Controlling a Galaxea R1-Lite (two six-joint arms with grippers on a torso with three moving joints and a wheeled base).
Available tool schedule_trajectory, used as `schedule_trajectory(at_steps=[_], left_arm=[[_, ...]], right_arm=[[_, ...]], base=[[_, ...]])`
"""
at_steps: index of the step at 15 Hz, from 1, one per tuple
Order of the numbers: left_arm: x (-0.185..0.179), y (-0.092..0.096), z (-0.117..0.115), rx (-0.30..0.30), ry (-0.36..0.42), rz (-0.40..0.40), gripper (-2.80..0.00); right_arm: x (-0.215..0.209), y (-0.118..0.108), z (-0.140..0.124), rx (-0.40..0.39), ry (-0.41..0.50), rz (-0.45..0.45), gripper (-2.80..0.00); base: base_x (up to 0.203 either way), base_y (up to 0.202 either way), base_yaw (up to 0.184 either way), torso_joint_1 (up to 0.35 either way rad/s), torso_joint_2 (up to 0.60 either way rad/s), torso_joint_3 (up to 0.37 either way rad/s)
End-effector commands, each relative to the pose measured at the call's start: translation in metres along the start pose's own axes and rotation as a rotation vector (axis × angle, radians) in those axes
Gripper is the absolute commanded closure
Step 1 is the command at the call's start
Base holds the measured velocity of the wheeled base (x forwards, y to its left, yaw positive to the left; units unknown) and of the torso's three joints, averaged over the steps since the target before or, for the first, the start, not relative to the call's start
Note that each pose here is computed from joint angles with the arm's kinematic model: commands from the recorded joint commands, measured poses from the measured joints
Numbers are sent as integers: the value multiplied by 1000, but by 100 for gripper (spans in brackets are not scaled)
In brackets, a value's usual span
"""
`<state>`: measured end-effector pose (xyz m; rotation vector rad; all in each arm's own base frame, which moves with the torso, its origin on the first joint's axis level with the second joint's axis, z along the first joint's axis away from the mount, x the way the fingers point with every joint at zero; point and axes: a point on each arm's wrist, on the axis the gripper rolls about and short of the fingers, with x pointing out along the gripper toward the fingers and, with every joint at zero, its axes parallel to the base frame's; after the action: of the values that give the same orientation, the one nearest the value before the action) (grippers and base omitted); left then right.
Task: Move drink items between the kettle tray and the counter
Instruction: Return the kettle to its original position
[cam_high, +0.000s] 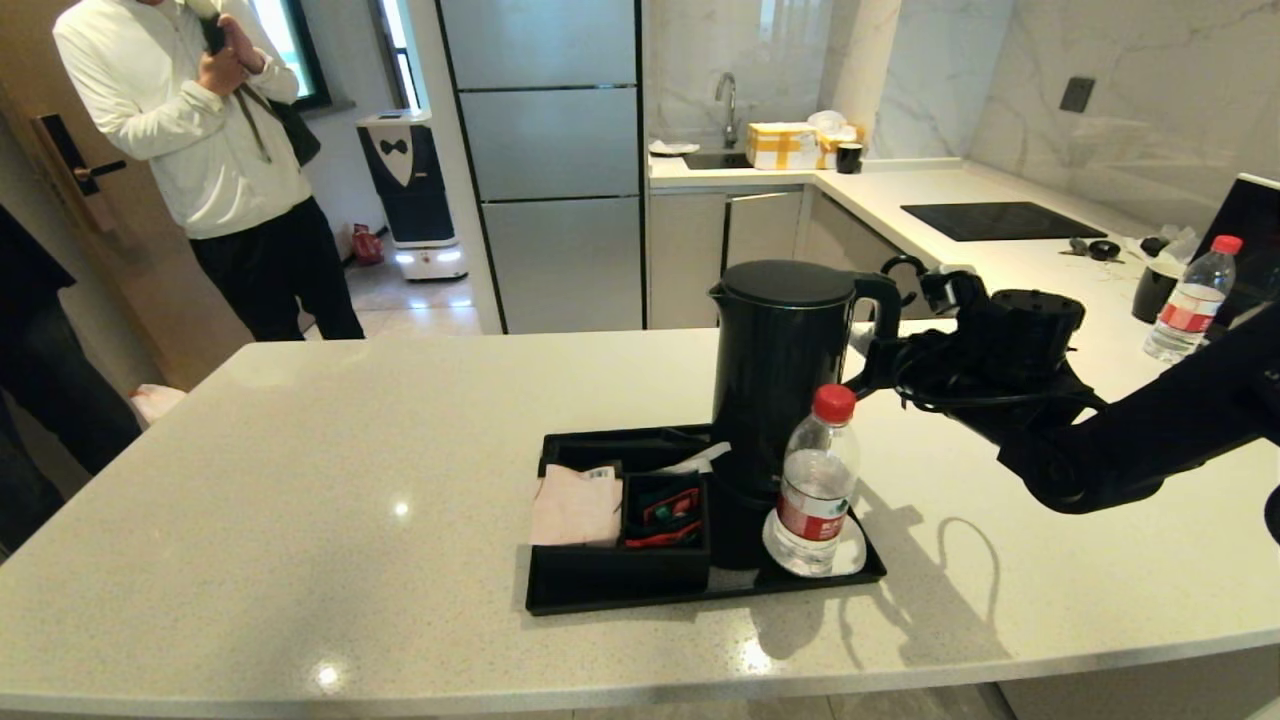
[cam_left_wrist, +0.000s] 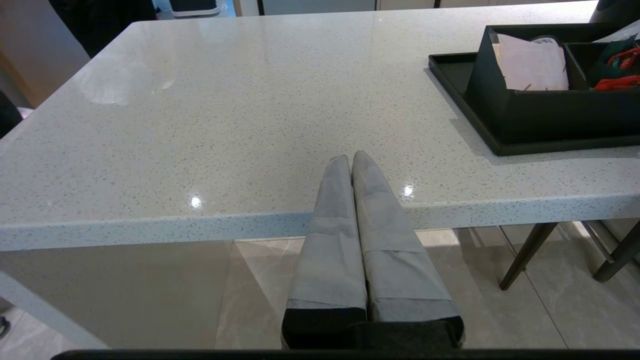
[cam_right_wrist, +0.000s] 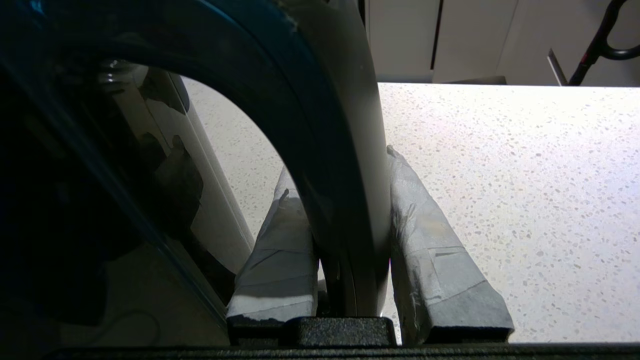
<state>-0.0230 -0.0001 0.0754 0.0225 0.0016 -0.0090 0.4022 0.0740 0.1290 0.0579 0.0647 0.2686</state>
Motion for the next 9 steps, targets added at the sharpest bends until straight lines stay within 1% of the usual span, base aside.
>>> schedule_trajectory(at_steps=[1, 2, 5, 8, 9], left_arm=[[0, 0, 0, 0, 1, 0, 0], [0, 0, 0, 0, 1, 0, 0], [0, 0, 0, 0, 1, 0, 0], [0, 0, 0, 0, 1, 0, 0], [0, 0, 0, 0, 1, 0, 0]], right_arm=[[0, 1, -1, -1, 0, 4, 0], [-3, 5, -4, -5, -17, 17, 0], [-1, 10, -10, -11, -11, 30, 0], [-1, 11, -11, -13, -12, 31, 0], [-2, 11, -10, -26, -3, 32, 0]], base=[[0, 0, 0, 0, 0, 0], [0, 0, 0, 0, 0, 0], [0, 0, 0, 0, 0, 0], [0, 0, 0, 0, 0, 0], [0, 0, 0, 0, 0, 0]])
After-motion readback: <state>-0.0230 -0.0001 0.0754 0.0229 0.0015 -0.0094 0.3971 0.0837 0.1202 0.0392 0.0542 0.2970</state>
